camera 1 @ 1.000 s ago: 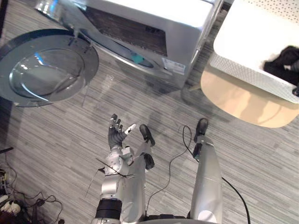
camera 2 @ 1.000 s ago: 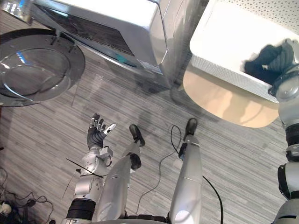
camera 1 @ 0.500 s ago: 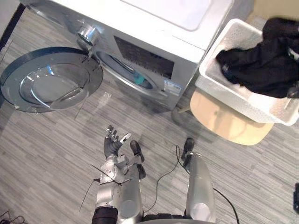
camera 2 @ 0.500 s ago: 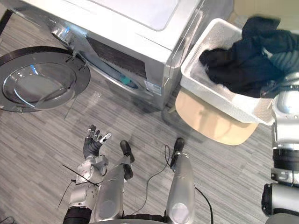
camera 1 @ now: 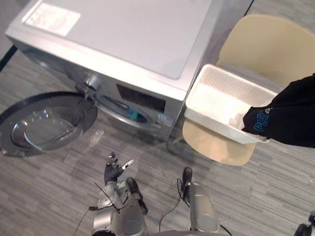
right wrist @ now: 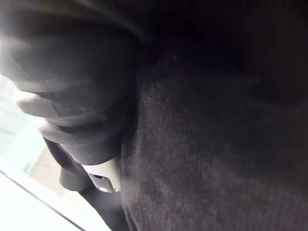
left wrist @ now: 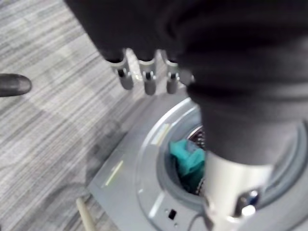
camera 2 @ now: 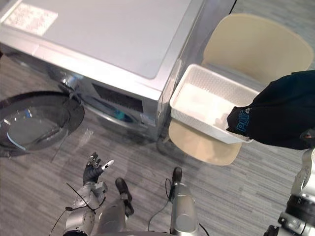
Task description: Pick up the laundry basket with both hands and put the clothes into the washing machine.
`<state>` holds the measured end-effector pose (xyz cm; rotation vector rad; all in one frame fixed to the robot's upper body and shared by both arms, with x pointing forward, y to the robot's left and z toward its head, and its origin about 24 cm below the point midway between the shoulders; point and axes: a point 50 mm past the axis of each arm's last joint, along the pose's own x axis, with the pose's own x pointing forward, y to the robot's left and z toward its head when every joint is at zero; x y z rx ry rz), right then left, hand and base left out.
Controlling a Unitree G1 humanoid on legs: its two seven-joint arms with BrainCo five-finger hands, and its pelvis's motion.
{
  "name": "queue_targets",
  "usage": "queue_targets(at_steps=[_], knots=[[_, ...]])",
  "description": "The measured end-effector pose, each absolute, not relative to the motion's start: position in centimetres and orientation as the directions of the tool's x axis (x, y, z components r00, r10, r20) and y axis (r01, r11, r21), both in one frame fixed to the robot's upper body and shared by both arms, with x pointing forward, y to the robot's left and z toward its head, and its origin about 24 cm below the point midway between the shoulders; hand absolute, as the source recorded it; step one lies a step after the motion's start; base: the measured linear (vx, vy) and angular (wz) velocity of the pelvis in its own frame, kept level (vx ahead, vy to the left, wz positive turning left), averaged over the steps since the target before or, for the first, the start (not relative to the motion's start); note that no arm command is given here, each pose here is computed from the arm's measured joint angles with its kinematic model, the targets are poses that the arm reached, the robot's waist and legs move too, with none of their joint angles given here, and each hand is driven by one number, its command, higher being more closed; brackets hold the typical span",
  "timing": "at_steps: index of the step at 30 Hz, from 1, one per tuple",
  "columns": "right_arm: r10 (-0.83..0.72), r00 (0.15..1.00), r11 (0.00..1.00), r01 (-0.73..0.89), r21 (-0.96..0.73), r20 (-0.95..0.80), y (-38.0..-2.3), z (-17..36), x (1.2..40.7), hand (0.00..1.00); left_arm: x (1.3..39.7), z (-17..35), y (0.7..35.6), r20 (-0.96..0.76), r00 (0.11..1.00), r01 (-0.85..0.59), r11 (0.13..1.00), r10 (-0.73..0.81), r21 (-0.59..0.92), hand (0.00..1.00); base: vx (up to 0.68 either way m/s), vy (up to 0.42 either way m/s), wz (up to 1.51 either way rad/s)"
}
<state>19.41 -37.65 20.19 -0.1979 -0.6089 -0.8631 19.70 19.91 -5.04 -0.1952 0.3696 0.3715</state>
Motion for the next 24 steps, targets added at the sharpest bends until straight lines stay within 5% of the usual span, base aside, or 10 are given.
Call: queue_targets(at_steps=[6,13,24], knots=[[-0.687,0.533,0.691,0.689,0.216,0.494,-34.8,16.0,17.3,1.0,19.3,-5.6,20.1,-0.405,0.854,-0.393,0.915,0.325,-0.095,0.0,0.09,0.045,-0.12],[-0.644,0.703,0.761,0.545,0.353,0.301,-29.7,10.4,16.4,1.0,17.2,-7.3,19.5,-0.497,0.804,-0.423,0.901,0.326,-0.093,0.0,0.04,0.041,-0.15],[-0.408,0.901,0.766,0.251,0.592,0.146,-22.1,6.7,17.0,1.0,15.3,-8.8,19.0,-0.566,0.76,-0.435,0.897,0.32,-0.076,0.0,-0.01,0.037,-0.09]])
